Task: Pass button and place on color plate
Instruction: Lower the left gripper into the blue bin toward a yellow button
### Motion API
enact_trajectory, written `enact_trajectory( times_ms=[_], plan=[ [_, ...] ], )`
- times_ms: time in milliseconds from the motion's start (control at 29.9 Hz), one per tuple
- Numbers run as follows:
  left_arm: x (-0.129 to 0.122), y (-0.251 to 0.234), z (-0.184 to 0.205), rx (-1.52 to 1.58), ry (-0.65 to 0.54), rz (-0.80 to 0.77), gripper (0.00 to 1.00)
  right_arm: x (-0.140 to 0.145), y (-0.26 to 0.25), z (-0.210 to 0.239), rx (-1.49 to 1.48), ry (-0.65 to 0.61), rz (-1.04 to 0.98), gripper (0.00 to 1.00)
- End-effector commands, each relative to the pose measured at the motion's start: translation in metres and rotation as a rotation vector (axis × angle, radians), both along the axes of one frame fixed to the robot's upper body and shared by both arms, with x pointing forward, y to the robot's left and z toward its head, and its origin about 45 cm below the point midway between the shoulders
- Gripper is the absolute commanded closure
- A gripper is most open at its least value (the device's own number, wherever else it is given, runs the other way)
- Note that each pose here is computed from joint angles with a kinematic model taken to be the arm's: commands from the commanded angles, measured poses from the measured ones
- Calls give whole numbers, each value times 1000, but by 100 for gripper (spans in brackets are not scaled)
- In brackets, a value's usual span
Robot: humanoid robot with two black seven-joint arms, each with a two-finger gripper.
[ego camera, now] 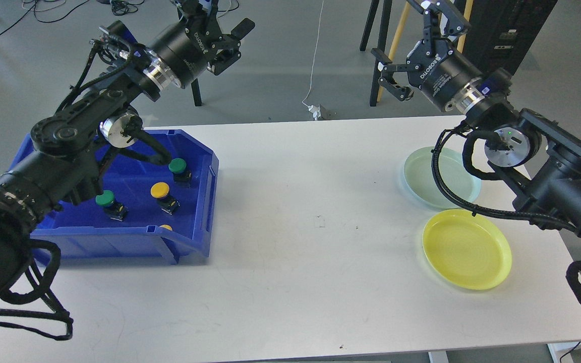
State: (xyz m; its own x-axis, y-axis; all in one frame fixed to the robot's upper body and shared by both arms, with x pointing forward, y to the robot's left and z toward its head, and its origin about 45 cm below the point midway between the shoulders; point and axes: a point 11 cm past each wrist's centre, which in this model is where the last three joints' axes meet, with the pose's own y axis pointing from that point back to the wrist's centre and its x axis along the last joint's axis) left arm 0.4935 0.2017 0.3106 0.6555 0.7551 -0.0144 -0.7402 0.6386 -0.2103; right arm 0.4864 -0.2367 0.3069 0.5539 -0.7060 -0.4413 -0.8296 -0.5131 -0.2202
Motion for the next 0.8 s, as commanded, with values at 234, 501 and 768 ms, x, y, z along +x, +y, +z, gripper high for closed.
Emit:
enact_trajectory(
  times_ms=[234, 501, 768],
  plan=[
    [8, 41, -12, -42, 48, 125, 0, 1, -25, 6, 61, -13, -69, 0],
    [-35, 26, 23, -395, -22, 0, 0, 5, -48, 14, 300, 1, -159, 0],
    [-66, 48, 21, 456, -135, -185, 0, -15, -83, -14, 33, 54, -150, 0]
  ],
)
